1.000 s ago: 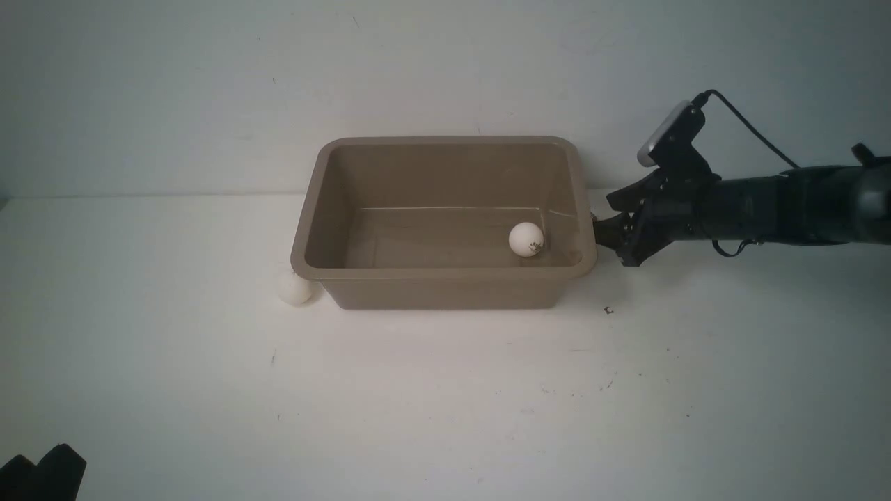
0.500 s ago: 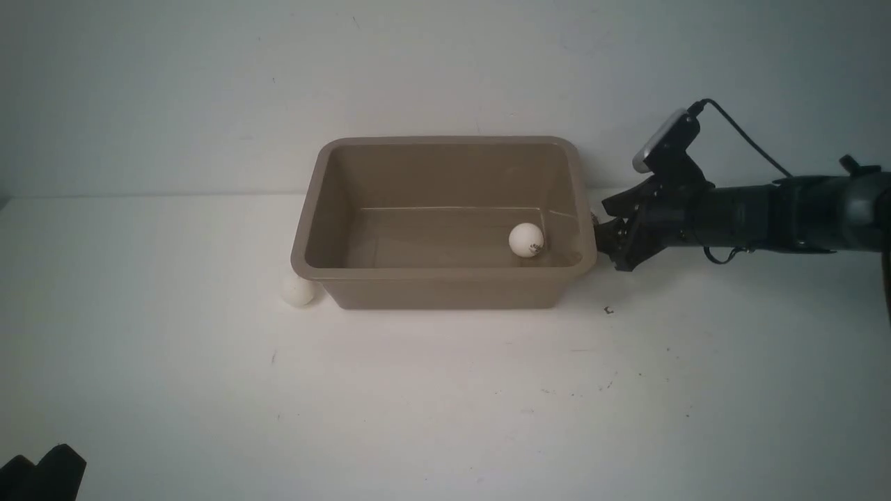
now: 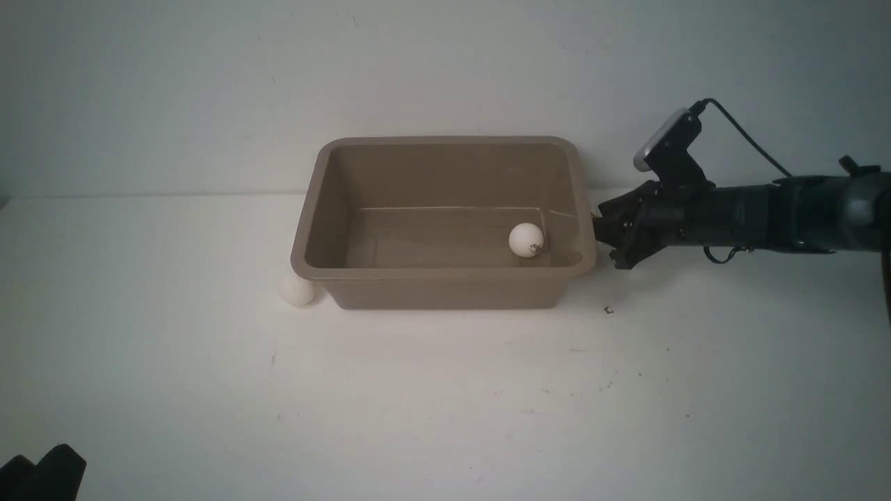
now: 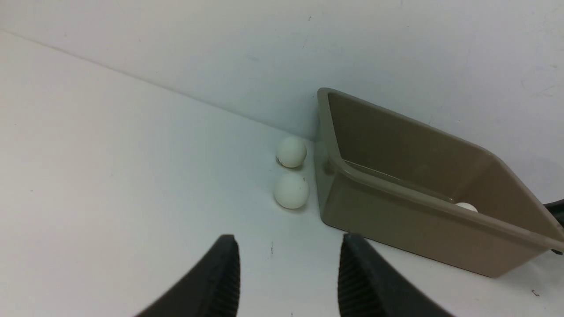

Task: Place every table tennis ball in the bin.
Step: Use the right arm to clamp the table tennis ball closest to it

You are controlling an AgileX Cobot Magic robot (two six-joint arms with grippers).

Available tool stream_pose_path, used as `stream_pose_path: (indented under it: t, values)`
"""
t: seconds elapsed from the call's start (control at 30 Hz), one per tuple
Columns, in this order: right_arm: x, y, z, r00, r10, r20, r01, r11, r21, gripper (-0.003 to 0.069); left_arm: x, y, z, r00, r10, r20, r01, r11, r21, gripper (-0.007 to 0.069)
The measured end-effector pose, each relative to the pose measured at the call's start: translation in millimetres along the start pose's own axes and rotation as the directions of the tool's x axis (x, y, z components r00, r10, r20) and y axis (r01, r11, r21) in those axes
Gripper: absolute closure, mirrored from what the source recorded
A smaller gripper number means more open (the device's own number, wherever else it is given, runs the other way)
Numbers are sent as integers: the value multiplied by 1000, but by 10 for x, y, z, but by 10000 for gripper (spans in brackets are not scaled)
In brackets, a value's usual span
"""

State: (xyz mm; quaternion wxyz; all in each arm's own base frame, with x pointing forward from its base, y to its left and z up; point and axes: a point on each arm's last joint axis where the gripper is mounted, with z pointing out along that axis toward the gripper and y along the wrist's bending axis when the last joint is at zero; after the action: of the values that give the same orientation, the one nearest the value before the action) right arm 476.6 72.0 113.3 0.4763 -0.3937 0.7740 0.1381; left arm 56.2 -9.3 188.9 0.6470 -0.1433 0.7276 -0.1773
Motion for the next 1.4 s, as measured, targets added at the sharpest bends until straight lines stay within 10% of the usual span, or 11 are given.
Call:
stream_pose_path:
  t: [0.37,0.83,1.4]
  values:
    - [-18,7,0,1000,-15,19,15,1000,-5,638,0,0,0,1000,1,0,-1,1000,0,336]
    - [13,-38,-1,1000,-25,-16,25,999,42,166,0,0,0,1000,17,0,-17,1000,0,336]
    - [-59,-139,76,999,-43,21,42,998,56,143,0,0,0,1000,18,0,-18,1000,0,336]
